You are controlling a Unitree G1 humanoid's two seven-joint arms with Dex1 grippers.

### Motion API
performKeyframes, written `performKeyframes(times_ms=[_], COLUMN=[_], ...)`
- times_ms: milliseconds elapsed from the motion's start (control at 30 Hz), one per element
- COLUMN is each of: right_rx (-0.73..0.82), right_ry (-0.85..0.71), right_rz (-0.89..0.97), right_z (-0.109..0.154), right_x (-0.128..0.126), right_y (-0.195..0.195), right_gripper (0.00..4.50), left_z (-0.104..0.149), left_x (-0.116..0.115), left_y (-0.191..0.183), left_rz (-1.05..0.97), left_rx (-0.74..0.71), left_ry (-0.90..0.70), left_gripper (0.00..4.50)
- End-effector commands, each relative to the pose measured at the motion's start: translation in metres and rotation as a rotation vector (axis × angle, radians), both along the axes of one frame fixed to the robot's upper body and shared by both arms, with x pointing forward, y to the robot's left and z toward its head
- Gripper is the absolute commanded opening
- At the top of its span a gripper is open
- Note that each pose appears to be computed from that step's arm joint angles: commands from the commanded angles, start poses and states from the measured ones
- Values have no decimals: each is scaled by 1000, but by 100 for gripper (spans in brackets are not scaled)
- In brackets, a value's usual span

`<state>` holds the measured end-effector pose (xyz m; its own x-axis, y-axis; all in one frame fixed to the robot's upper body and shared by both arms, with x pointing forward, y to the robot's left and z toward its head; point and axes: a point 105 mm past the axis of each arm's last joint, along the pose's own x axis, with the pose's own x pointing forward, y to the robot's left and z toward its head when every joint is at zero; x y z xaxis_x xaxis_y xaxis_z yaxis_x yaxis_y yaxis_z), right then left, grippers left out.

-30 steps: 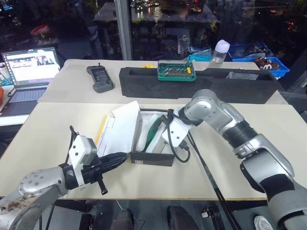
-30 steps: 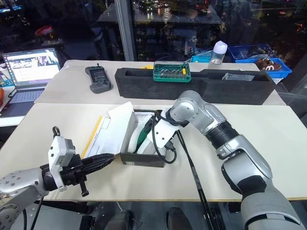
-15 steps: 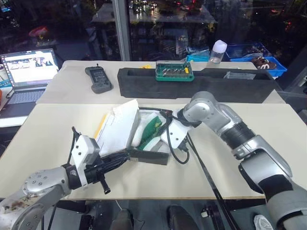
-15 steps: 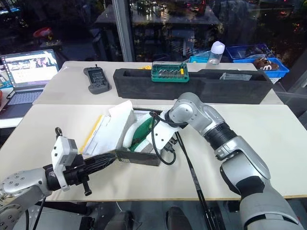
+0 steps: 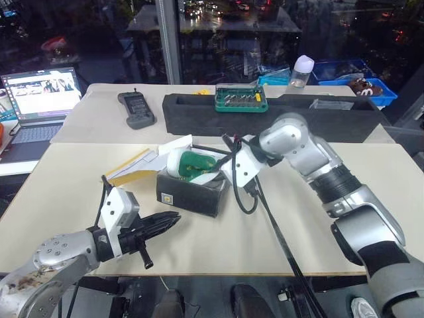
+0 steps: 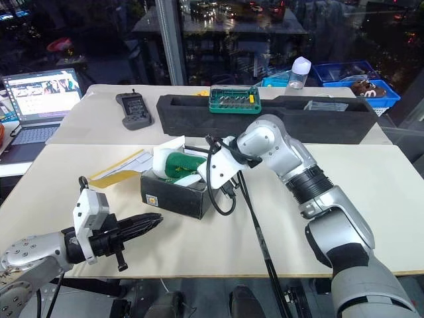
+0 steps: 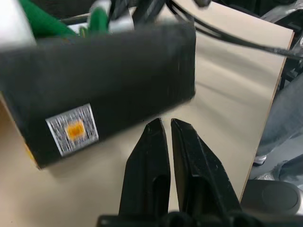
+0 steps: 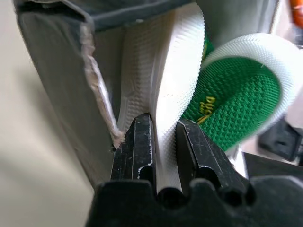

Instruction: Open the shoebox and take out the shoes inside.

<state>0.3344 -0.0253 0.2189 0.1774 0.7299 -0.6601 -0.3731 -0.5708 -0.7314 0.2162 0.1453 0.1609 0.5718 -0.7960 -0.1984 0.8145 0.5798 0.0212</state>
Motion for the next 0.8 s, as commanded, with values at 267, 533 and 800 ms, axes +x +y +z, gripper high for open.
performKeyframes(times_ms=[267,533,800], right_rx=[-102,-233,-51], right_ry=[-249,-448,-583], right_rz=[30,41,18], right_z=[8,-20,2], right_x=[5,9,7], right_y=[-17,-26,-13], right_gripper=[31,31,31], left_z=[3,2,1], left_x=[-1,-1,-2], left_y=[1,4,6], left_rz=[-16,-12,-10], left_rx=[5,12,18], left_ry=[-26,-24,-21], left_gripper=[31,31,31])
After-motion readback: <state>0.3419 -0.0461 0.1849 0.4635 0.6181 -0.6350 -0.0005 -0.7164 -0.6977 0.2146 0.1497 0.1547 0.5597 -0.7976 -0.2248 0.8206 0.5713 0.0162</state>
